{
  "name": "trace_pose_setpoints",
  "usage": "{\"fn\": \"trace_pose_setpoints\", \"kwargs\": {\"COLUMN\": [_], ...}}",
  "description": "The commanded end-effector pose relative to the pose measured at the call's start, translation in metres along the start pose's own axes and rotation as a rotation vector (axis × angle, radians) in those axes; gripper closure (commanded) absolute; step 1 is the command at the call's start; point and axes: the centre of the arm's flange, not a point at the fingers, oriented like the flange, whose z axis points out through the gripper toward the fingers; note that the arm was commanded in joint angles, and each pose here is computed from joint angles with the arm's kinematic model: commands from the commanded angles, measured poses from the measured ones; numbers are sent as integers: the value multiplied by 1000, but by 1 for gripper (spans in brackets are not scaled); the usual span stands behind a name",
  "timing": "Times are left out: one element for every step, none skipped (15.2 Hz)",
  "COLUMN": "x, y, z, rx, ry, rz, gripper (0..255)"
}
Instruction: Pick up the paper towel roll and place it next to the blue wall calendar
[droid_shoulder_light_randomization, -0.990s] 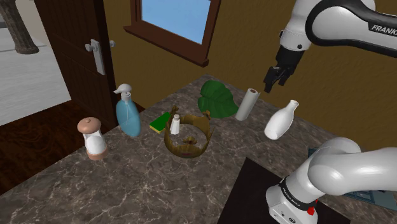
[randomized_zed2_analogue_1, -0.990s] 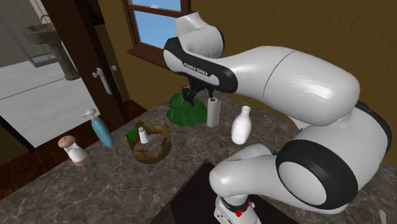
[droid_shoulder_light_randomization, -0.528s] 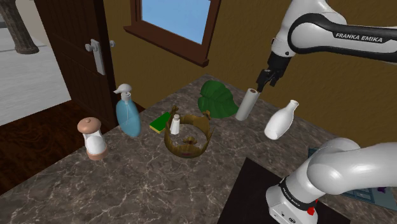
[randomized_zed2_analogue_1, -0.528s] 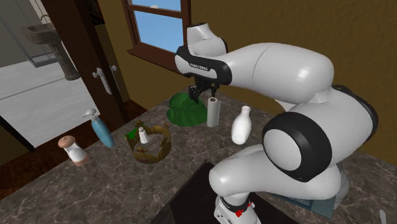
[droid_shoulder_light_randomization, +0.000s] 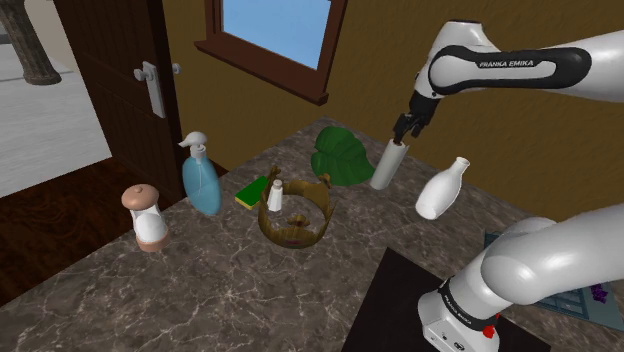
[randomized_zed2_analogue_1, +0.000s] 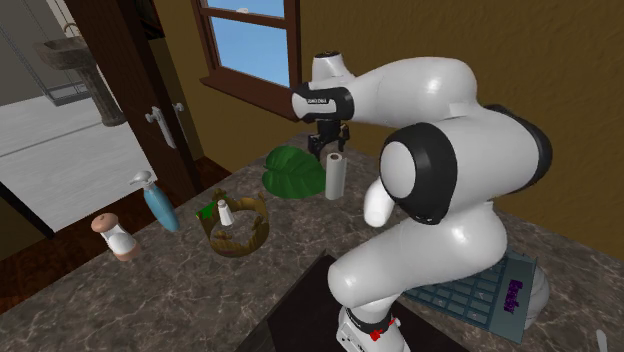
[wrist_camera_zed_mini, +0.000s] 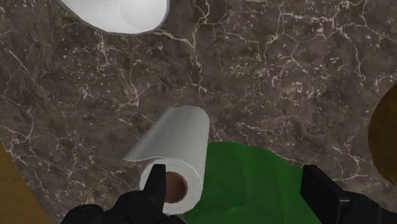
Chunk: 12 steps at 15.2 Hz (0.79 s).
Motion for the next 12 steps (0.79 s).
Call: {"fn": "trace_pose_setpoints", "kwargs": {"x": [17,24,32,39,47,52,52,52,52,53,53,53], "y": [16,24,32,40,48,53,53,52,52,52,52,52], "z": [14,22,29,37,45,50,55,60,65,71,76,81], "rx": [8,13,18,23,27,30,30,30,30,30,30,30], "ry": [11,16,20,25,29,33,33,33,33,33,33,33], "rz": [1,2,2,3,4,4,4,4,4,4,4,4], "gripper": [0,0,0,0,0,0,0,0,0,0,0,0]}}
